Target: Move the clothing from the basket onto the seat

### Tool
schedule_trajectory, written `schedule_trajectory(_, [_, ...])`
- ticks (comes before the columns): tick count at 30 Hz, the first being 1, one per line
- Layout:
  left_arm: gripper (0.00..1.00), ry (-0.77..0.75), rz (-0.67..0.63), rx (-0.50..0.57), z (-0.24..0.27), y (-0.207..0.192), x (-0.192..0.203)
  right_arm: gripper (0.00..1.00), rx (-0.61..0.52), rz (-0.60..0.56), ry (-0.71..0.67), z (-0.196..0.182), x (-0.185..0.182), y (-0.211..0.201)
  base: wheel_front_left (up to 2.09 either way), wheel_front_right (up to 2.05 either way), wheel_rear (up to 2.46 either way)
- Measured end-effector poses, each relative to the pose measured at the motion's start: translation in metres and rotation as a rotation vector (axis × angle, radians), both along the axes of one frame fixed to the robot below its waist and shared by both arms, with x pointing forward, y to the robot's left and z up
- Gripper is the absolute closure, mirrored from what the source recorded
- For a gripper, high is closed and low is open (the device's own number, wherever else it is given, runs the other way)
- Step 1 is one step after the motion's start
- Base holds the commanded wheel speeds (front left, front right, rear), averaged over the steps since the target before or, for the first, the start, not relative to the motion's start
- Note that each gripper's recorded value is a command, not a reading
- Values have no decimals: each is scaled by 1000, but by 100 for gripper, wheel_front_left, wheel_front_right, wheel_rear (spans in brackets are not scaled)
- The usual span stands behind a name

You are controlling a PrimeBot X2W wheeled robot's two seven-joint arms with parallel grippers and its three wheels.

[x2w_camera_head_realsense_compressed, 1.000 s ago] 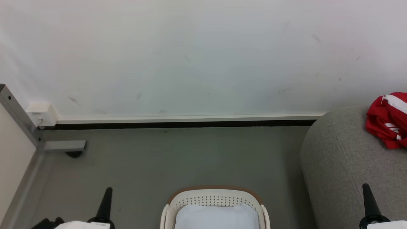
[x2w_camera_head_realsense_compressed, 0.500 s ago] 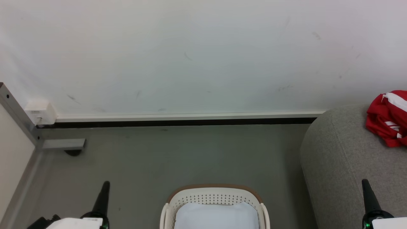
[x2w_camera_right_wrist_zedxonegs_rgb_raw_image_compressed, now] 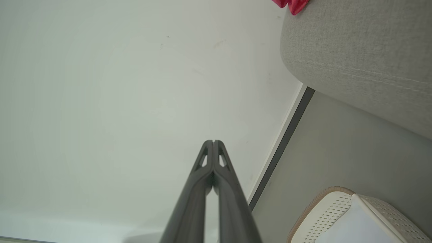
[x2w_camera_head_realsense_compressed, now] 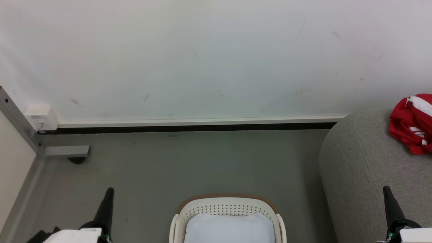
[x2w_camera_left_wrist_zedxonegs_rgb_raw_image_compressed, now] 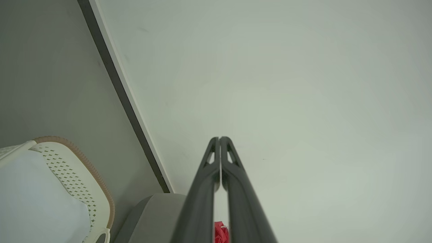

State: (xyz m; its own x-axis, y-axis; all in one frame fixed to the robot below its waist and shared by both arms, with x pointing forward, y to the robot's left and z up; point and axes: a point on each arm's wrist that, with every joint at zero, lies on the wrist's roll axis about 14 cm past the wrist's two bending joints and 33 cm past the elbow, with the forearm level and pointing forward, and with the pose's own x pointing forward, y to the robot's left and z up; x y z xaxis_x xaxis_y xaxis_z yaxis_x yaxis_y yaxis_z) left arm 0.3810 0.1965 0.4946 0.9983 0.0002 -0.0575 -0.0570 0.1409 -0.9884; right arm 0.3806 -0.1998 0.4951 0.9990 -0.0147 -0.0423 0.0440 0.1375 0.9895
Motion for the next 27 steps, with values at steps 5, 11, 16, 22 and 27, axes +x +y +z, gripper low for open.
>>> schedule_trajectory(5, [100, -13, -1, -39, 3, 0, 2, 100, 39, 3, -9, 2, 2, 0, 0, 0, 0])
schedule_trajectory(11, [100, -24, 0, -73, 5, 1, 4, 100, 79, 6, -20, 5, 4, 1, 0, 0, 0])
schedule_trajectory(16, [100, -33, 3, -111, 7, 2, 5, 100, 107, 10, -25, 7, 6, 1, 0, 0, 0])
schedule_trajectory(22, [100, -47, 5, -139, 9, 3, 7, 100, 146, 12, -32, 8, 7, 1, 0, 0, 0])
schedule_trajectory(27, [100, -48, 5, -139, 10, 3, 7, 100, 146, 12, -32, 8, 7, 1, 0, 0, 0])
